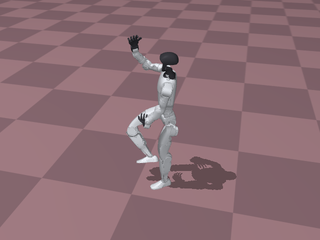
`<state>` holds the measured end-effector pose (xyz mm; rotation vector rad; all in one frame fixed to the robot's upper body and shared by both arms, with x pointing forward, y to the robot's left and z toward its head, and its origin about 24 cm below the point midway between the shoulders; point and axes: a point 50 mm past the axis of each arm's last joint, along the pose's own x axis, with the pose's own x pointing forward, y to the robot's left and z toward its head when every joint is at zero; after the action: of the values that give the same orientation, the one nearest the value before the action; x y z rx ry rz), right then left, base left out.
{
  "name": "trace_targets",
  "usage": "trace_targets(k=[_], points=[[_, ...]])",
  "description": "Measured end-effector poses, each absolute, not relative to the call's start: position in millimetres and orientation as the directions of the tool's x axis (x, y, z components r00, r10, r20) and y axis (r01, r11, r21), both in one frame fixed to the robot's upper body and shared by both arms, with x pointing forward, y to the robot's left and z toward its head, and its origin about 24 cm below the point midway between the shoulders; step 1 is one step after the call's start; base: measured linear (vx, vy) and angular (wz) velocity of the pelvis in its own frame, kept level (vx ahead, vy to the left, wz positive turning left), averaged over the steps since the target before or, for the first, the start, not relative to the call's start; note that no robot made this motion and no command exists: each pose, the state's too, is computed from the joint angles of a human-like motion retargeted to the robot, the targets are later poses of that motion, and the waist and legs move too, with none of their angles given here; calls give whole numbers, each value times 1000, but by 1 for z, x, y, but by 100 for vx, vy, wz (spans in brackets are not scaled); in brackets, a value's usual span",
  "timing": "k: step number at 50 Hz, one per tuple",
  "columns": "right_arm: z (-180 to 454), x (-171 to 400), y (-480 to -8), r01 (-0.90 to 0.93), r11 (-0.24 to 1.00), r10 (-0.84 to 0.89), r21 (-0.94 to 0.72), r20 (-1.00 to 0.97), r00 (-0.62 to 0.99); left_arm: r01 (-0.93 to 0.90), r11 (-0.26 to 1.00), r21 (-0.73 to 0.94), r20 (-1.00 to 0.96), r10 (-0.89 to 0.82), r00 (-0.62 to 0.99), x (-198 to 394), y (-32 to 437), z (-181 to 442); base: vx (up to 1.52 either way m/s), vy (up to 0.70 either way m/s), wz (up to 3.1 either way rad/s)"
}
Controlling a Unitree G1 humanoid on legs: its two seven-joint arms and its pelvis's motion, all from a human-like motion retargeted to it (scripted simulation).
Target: Kungfu
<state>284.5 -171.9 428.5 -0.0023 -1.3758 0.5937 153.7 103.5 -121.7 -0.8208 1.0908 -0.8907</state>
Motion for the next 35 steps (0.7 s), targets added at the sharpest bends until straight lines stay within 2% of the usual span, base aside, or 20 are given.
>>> trace_targets(k=[6, 10, 13, 16, 20, 24, 27, 30, 35], points=[[385, 309, -142, -528, 810, 403, -255, 896, 186, 207, 442, -873, -349, -861, 370, 190, 85, -107, -8, 0, -64], [333, 333, -107, -678, 727, 427, -108, 845, 323, 278, 401, -873, -245, -853, 462, 221, 65, -84, -14, -6, -59], [279, 347, -72, -809, 583, 494, 72, 759, 424, 356, 337, -872, -134, -863, 488, 241, 53, -64, -11, -13, -31], [223, 348, -40, -882, 395, 591, 257, 664, 459, 425, 283, -860, -41, -868, 494, 257, 41, -45, -14, -1, -3], [149, 334, -9, -843, 206, 690, 497, 537, 485, 501, 198, -842, 70, -882, 467, 265, 22, -28, -16, 11, 29], [84, 309, 6, -669, 102, 714, 737, 414, 565, 523, 45, -851, 170, -919, 356, 246, 2, -29, -21, 22, -26], [61, 293, 10, -541, 17, 708, 841, 372, 601, 485, -14, -874, 201, -921, 334, 231, -1, -39, -24, -10, -4], [44, 279, 7, -497, 10, 728, 868, 335, 598, 408, 22, -913, 150, -911, 385, 219, -3, -52, -20, -3, 45], [29, 269, -2, -533, 103, 758, 840, 281, 588, 310, 41, -950, 89, -914, 395, 200, -8, -66, -5, -9, 50]])
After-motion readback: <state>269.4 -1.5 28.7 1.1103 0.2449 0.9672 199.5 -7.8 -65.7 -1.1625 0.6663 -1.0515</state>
